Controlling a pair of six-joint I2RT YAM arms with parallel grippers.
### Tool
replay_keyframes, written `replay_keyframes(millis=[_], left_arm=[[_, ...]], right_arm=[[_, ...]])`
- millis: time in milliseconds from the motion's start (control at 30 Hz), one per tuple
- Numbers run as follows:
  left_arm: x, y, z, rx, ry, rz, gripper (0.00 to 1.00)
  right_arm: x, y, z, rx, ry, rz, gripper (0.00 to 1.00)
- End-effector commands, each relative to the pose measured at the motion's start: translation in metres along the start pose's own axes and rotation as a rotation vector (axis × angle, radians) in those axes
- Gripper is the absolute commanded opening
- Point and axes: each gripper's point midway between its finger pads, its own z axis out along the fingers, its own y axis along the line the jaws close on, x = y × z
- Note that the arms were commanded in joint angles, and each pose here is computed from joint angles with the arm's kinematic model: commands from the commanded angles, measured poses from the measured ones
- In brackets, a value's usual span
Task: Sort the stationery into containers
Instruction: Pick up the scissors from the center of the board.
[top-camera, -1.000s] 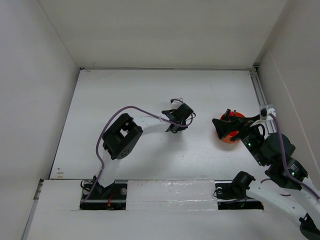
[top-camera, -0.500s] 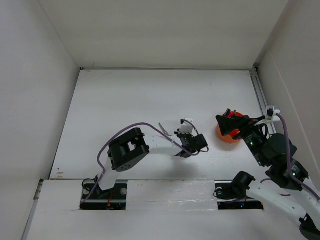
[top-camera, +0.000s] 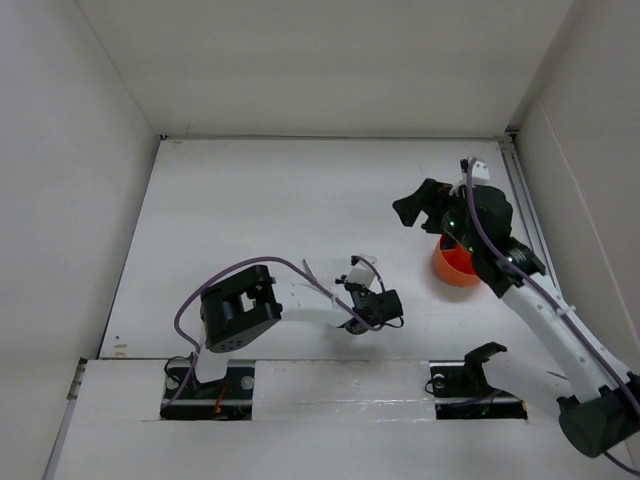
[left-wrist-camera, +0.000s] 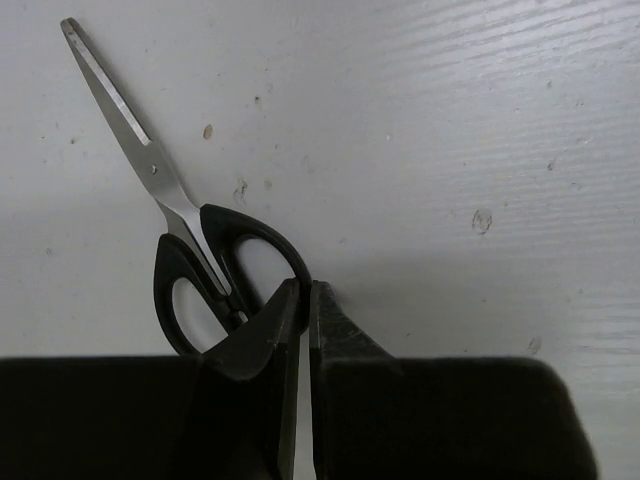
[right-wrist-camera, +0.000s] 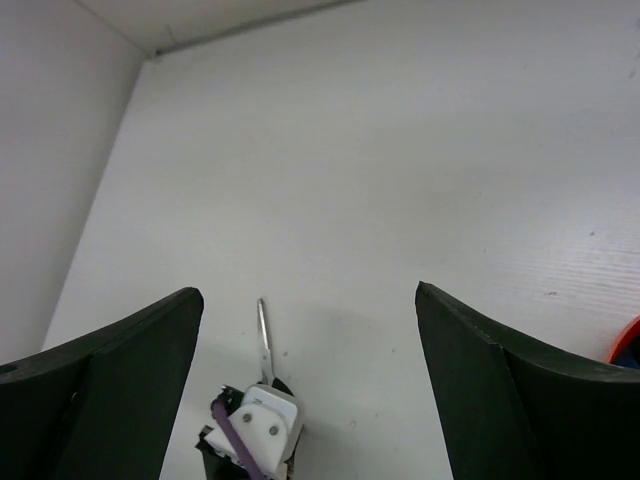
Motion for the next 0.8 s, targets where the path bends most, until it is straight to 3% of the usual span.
replay_keyframes(millis=[0,300,767], left_arm=[[0.022,0.018,-0.009,0.006,0.086,0.061,0.00],[0.028,0.025,-0.008,-0.001,0.089,0.040,0.00],[-0.017,0.046,-0.038,-0.024,-0.003,0.012,0.00]], right_arm=[[-0.005,0.035,0.010,-0.201,0.040,-0.017,0.93],[-0.005,0.041,0.011,-0.240,0.037,-0.012,0.93],[0.022,0.056,0.040,-0.385,0.198,-0.019,0.92]])
